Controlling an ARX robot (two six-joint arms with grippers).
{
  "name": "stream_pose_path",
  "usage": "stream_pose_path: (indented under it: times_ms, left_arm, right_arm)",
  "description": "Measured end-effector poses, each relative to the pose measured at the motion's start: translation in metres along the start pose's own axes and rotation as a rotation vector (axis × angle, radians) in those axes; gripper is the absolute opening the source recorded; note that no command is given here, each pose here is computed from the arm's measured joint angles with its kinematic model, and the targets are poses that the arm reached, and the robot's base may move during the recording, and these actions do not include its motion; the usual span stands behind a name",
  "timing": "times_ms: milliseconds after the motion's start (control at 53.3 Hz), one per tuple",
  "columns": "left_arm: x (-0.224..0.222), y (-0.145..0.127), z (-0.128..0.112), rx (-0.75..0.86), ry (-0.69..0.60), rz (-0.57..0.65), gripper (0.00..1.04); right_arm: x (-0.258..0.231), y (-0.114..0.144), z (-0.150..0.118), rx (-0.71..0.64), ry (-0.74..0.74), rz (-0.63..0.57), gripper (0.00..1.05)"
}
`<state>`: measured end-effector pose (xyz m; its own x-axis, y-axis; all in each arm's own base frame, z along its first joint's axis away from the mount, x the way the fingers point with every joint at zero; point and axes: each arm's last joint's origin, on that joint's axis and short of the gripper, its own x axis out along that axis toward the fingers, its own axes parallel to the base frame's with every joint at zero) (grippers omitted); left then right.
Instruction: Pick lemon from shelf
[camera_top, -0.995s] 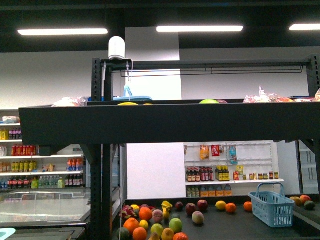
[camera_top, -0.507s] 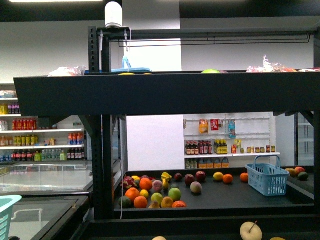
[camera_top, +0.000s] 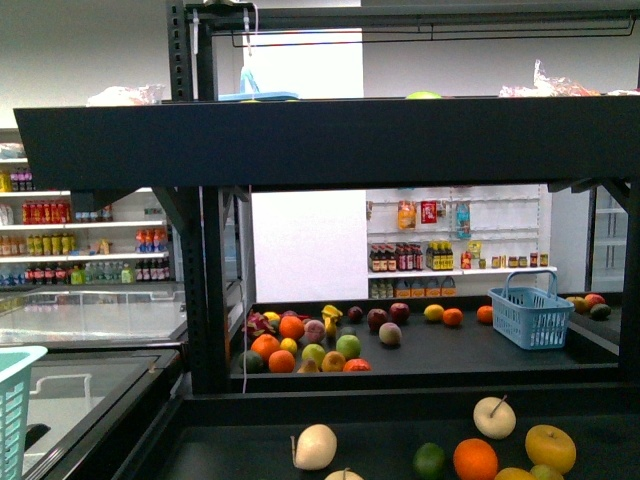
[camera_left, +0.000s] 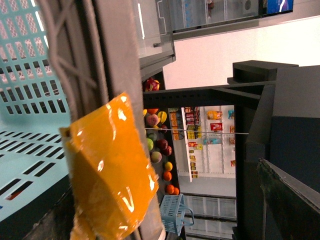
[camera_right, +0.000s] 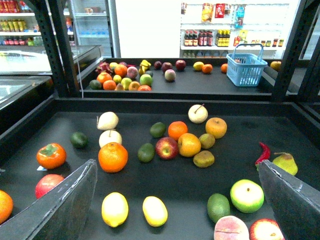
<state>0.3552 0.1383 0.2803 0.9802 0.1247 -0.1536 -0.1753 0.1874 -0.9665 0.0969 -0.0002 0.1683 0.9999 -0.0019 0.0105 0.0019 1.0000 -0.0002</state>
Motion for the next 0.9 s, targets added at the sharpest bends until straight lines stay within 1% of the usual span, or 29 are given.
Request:
stream_pose_path:
  times_ms: [113,225,394,469,488,563,582,770,845,901]
  left_arm:
    - [0.006,0.004,0.009,0.0,-0.016,0.024,0.97]
    - [0.014,0.014,0.014,0.006,-0.023,0.06,0.97]
    - [0.018,0.017,0.015,0.024,-0.027,0.058,0.97]
    - [0.018,0.016,0.016,0.036,-0.031,0.05,0.84]
    - [0.018,0.016,0.015,0.039,-0.031,0.048,0.82]
    - [0.018,0.014,0.016,0.053,-0.036,0.032,0.68]
    - [0.018,0.014,0.016,0.055,-0.036,0.031,0.66]
    - [0.018,0.015,0.015,0.064,-0.037,0.032,0.33]
    - [0.018,0.015,0.015,0.051,-0.028,0.03,0.22]
    - [0.018,0.015,0.014,0.032,-0.021,0.033,0.18]
  right_arm:
    - [0.0,0.0,0.0,0.0,0.0,0.0,0.97]
    - [0.0,0.0,0.0,0.0,0.0,0.0,0.97]
    - [0.0,0.0,0.0,0.0,0.0,0.0,0.97]
    - [0.0,0.0,0.0,0.0,0.0,0.0,0.97]
    - [0.0,0.0,0.0,0.0,0.0,0.0,0.97]
    - [0.0,0.0,0.0,0.0,0.0,0.0,0.97]
    - [0.0,0.0,0.0,0.0,0.0,0.0,0.97]
    - [0.0,0.0,0.0,0.0,0.0,0.0,0.97]
    - [0.0,0.0,0.0,0.0,0.0,0.0,0.97]
    - [0.0,0.0,0.0,0.0,0.0,0.0,0.97]
